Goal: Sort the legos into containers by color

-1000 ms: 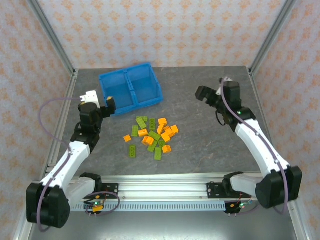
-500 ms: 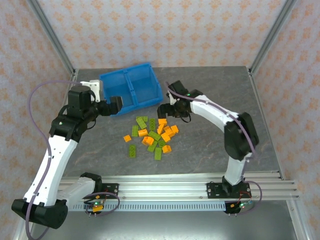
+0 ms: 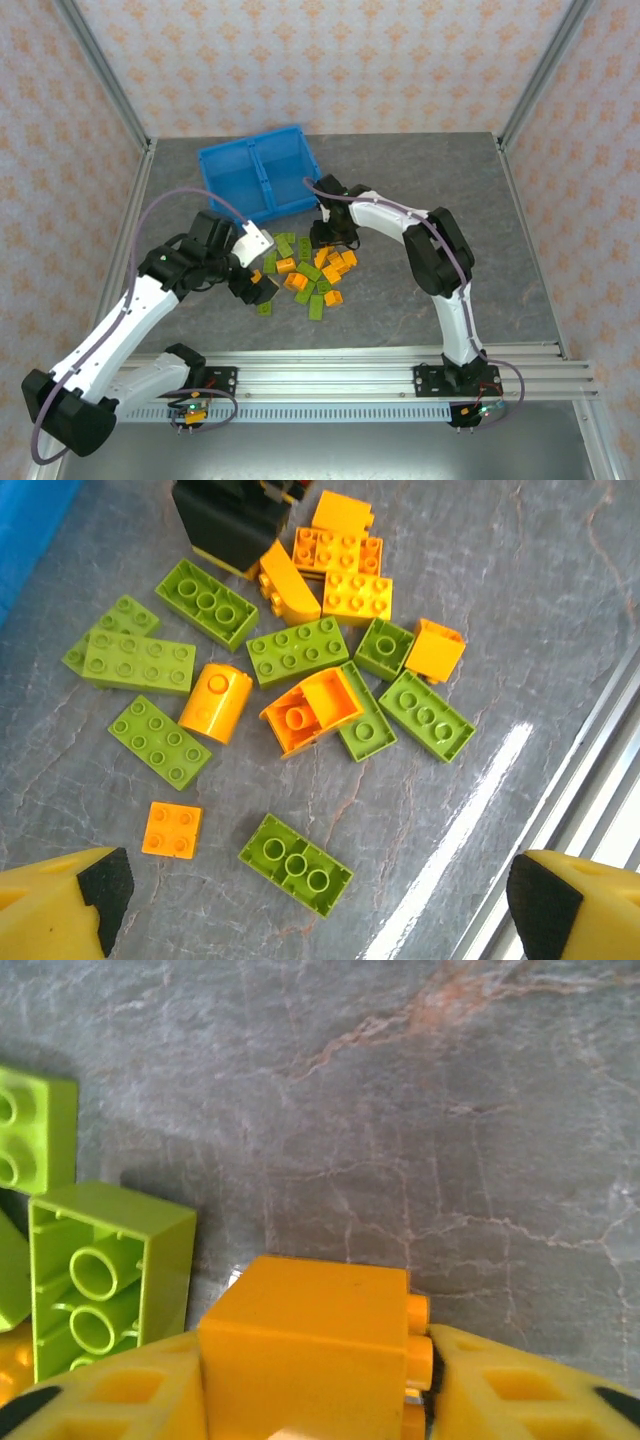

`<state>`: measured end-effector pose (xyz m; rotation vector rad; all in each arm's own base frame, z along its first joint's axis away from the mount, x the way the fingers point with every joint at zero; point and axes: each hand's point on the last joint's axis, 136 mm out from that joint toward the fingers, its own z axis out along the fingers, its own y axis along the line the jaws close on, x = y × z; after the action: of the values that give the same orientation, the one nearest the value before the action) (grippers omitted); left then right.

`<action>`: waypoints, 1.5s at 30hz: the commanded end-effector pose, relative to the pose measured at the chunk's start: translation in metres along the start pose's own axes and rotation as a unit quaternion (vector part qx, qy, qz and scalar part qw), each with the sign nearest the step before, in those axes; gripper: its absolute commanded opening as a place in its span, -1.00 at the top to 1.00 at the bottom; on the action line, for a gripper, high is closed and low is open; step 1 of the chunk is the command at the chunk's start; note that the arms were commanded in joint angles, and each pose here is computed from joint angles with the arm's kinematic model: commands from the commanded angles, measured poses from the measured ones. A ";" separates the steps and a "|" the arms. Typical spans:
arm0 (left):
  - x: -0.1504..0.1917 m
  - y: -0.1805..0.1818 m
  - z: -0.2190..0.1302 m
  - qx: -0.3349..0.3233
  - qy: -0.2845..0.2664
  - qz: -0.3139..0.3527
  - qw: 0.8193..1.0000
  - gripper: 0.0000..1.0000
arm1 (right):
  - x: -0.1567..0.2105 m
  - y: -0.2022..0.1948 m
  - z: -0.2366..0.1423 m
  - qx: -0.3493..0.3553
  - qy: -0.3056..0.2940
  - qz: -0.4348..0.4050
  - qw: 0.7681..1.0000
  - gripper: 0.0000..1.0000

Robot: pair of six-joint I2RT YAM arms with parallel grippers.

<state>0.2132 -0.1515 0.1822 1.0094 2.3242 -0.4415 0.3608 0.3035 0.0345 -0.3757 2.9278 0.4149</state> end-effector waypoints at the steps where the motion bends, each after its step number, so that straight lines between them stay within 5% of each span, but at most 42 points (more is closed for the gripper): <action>1: -0.011 0.004 0.001 -0.011 -0.027 0.038 0.999 -0.99 | -0.006 -0.005 -0.002 0.024 -0.013 0.004 1.000 0.20; 8: -0.010 0.006 -0.002 -0.035 -0.064 0.043 0.996 -0.99 | -0.039 0.020 -0.078 -0.021 -0.145 0.000 0.989 0.37; 12: -0.019 0.001 -0.012 -0.039 -0.121 0.050 0.991 -0.99 | -0.061 0.043 -0.140 -0.046 -0.252 -0.019 0.966 0.40; 17: -0.029 0.003 -0.023 -0.060 -0.162 0.059 0.983 -0.99 | -0.101 0.060 -0.168 -0.068 -0.339 -0.013 0.938 0.40; 26: -0.021 0.016 -0.029 -0.109 -0.156 0.058 0.980 -0.99 | -0.186 0.066 -0.119 -0.003 -0.364 -0.003 0.931 0.38; 34: -0.019 0.017 -0.029 -0.116 -0.155 0.067 0.979 -0.99 | -0.206 0.073 -0.053 -0.001 -0.315 -0.010 0.949 0.33; 45: -0.018 0.017 -0.029 -0.120 -0.161 0.083 0.976 -0.99 | -0.213 0.083 -0.069 -0.020 -0.325 -0.008 0.945 -0.02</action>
<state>0.2229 -0.1364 0.2113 0.9178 1.9738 -0.2634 0.5323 0.4072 0.1318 -0.2154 2.3118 0.4553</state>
